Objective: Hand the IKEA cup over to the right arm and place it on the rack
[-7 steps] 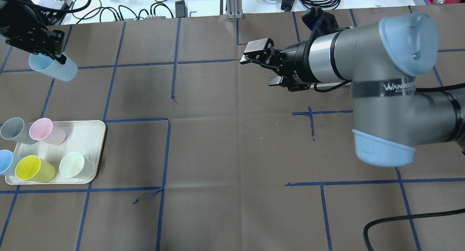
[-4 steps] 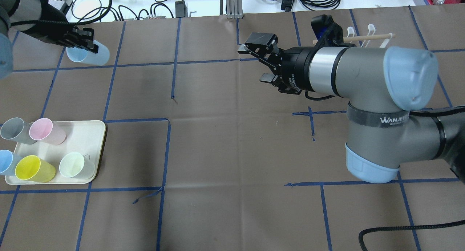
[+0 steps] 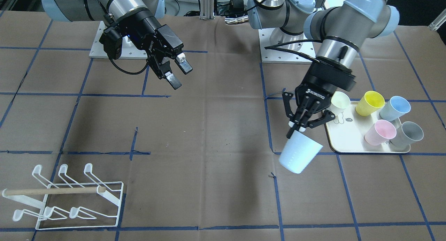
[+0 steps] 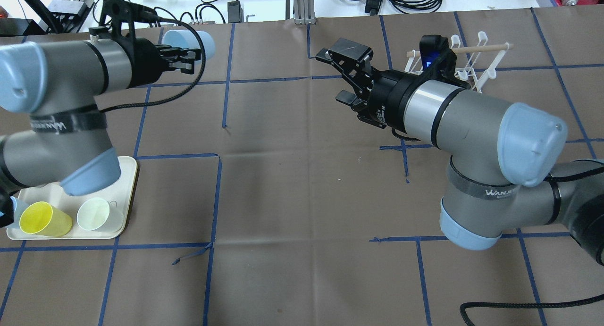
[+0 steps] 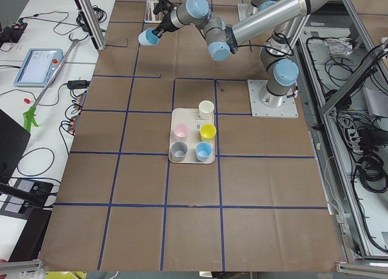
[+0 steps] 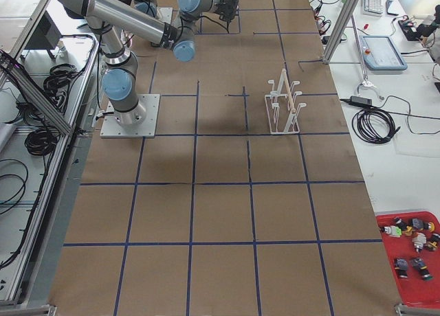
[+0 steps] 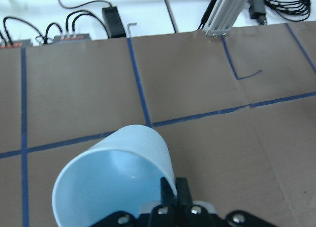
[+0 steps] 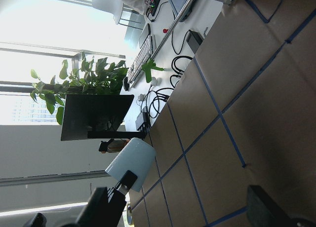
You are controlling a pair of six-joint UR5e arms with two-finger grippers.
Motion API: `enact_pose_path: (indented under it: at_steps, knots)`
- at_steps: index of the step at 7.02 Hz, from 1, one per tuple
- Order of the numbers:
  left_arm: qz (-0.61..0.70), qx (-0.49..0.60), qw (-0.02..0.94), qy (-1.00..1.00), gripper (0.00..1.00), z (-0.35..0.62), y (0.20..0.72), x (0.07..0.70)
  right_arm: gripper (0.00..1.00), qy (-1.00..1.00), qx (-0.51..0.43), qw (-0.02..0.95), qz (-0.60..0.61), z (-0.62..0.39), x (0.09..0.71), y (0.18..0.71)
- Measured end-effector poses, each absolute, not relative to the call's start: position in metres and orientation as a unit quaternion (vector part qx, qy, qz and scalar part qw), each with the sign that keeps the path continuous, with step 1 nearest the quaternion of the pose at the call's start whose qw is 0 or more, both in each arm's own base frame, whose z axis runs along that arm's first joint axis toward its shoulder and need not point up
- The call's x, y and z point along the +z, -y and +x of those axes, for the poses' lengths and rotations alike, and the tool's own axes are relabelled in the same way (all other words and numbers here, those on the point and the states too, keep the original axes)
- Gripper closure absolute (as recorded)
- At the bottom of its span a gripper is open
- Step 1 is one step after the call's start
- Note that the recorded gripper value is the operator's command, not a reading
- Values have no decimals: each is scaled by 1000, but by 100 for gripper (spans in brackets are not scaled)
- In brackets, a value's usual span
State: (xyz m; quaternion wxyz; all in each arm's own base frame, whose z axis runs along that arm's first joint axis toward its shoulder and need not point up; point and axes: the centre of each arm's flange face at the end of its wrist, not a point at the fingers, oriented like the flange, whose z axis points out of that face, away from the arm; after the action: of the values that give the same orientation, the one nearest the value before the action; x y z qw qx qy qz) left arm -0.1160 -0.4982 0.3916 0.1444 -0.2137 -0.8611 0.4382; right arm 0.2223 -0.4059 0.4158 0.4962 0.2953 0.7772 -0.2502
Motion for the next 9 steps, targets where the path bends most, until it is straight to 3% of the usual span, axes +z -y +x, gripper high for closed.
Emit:
enact_pose_path:
  at_steps: [4,9]
  knots:
    - [-317,496,288,755,100,-169,448,355,0,-753,-289,503,311,217,399,413]
    - [-296,547,325,712,100,-192,455,284,2,-736,-339,470,350,209,396,414]
